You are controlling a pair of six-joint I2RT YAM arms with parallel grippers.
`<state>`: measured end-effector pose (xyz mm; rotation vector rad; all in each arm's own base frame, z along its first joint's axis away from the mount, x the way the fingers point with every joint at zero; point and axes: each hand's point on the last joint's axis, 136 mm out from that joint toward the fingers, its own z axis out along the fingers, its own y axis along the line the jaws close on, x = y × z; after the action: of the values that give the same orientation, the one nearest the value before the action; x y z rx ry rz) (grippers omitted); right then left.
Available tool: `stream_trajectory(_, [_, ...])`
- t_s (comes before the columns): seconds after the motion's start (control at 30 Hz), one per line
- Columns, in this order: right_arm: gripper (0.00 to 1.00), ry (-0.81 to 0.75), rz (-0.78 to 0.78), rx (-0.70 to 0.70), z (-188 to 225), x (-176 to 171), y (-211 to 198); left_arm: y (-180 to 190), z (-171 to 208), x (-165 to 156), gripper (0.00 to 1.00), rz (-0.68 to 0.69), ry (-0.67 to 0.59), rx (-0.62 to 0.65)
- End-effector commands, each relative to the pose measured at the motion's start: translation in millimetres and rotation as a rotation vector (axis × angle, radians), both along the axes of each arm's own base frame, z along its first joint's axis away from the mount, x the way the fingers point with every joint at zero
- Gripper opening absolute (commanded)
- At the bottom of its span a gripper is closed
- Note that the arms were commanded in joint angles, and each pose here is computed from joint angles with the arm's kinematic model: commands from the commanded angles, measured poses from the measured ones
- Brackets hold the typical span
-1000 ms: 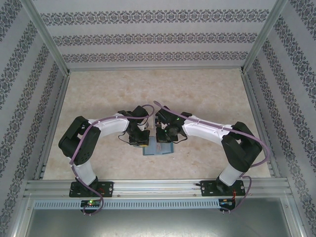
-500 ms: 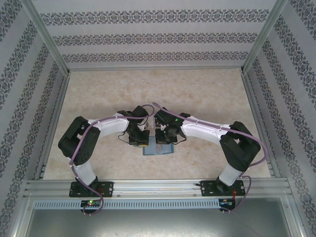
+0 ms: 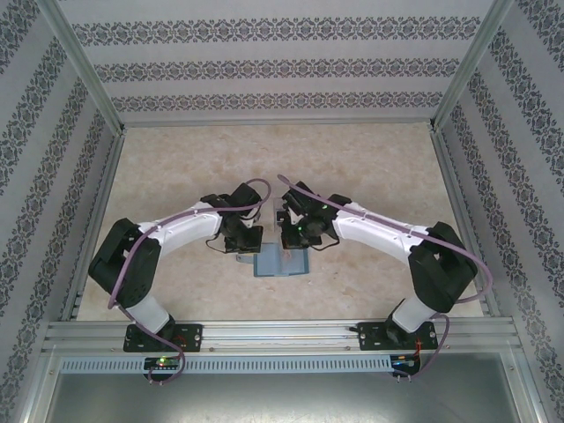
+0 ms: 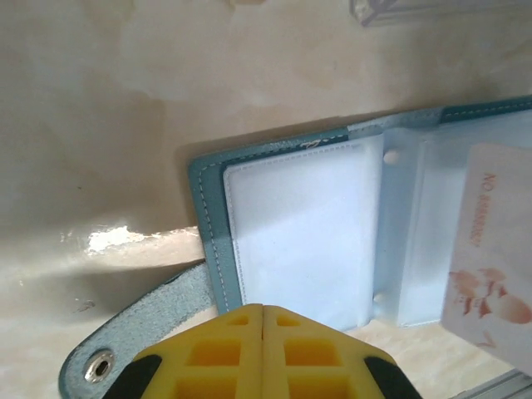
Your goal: Take the credit cards out of the card holder
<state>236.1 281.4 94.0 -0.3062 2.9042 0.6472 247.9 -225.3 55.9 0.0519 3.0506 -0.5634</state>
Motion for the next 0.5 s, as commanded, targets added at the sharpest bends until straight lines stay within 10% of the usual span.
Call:
stream_trajectory(0.0, [0.06, -0.118, 0.159, 0.000, 25.6, 6.6, -4.9, 11.1, 7.9, -1.1, 0.06, 0.024, -0.028, 0.032])
stream_trajectory(0.47, [0.02, -0.429, 0.850, -0.199, 47.1, 40.0, -36.9, 38.5, 6.4, -7.8, 0.10, 0.109, -0.048, 0.011])
